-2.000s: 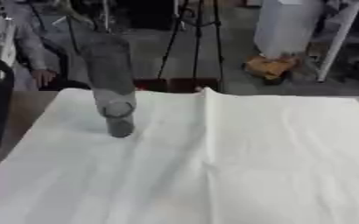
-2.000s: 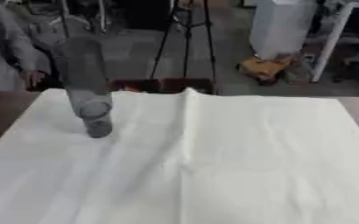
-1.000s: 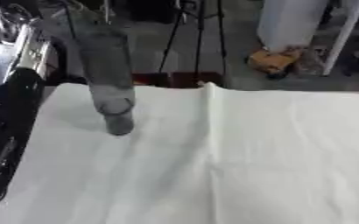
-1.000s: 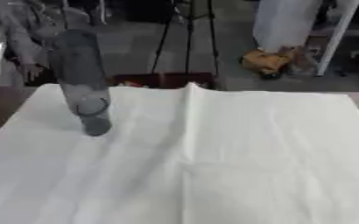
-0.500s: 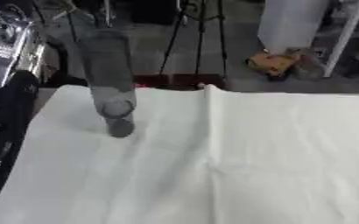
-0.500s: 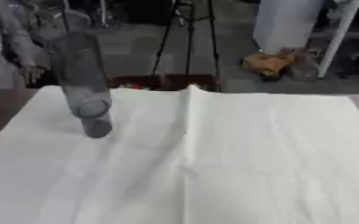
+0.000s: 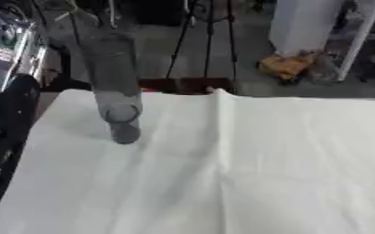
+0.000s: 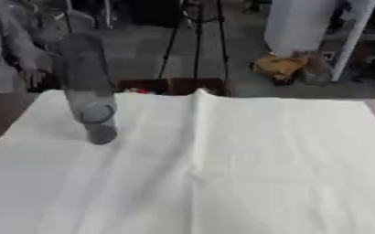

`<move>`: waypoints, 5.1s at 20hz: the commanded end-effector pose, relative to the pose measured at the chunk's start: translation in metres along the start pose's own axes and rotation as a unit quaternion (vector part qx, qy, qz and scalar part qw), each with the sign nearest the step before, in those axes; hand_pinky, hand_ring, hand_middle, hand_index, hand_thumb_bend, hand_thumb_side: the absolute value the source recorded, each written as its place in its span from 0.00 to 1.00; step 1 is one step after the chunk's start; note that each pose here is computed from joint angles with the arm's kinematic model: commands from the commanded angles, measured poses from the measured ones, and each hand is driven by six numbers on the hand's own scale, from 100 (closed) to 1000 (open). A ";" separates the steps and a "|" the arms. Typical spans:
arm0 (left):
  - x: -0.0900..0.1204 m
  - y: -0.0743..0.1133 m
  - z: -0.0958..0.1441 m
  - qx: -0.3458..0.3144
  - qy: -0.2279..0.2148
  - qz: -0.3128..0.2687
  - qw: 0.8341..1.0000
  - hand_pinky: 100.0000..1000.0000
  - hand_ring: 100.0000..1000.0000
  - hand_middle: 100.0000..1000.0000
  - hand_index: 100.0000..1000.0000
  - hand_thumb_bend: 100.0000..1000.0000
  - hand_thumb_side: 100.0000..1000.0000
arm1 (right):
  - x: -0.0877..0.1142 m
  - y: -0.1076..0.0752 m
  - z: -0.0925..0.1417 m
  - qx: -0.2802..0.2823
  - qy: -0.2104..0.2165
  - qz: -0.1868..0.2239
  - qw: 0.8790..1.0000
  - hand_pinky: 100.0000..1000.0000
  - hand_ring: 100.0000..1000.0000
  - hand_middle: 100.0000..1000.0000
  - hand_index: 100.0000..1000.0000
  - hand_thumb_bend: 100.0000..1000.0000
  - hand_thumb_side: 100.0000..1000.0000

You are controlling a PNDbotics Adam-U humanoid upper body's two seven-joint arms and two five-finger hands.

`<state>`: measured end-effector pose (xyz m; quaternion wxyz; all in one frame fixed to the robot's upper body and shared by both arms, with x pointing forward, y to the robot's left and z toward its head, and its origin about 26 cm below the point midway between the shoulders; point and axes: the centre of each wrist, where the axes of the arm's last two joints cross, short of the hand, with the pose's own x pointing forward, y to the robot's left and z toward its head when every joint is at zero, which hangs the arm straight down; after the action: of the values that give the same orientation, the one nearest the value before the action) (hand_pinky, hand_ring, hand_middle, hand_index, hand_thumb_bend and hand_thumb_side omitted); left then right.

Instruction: Arrange flowers into the vase.

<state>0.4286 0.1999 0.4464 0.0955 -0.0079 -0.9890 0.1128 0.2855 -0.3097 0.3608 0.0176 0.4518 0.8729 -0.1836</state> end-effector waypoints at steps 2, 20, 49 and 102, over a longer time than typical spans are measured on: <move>0.008 0.000 -0.010 0.001 -0.018 -0.001 1.000 0.00 0.00 0.00 0.00 0.00 0.72 | 0.000 -0.008 -0.008 -0.004 -0.014 0.011 1.000 0.83 0.87 0.85 0.90 0.27 1.00; -0.026 -0.001 0.013 -0.004 0.039 -0.050 0.998 0.00 0.00 0.00 0.00 0.00 0.74 | 0.000 -0.009 -0.010 -0.013 -0.014 0.010 1.000 0.82 0.87 0.85 0.89 0.29 1.00; -0.041 0.006 0.005 0.007 0.041 -0.100 0.994 0.00 0.00 0.00 0.00 0.00 0.80 | 0.000 -0.011 -0.012 -0.018 -0.018 0.012 1.000 0.82 0.87 0.84 0.89 0.32 1.00; -0.046 0.030 -0.001 -0.063 0.127 -0.357 0.923 0.12 0.52 0.48 0.47 0.00 0.85 | -0.002 -0.010 -0.005 -0.022 0.006 0.013 1.000 0.81 0.87 0.83 0.89 0.34 1.00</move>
<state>0.4830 0.2212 0.4086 0.2787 0.3126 -0.9080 0.0098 0.2848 -0.3134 0.3604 0.0125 0.4589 0.8729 -0.1655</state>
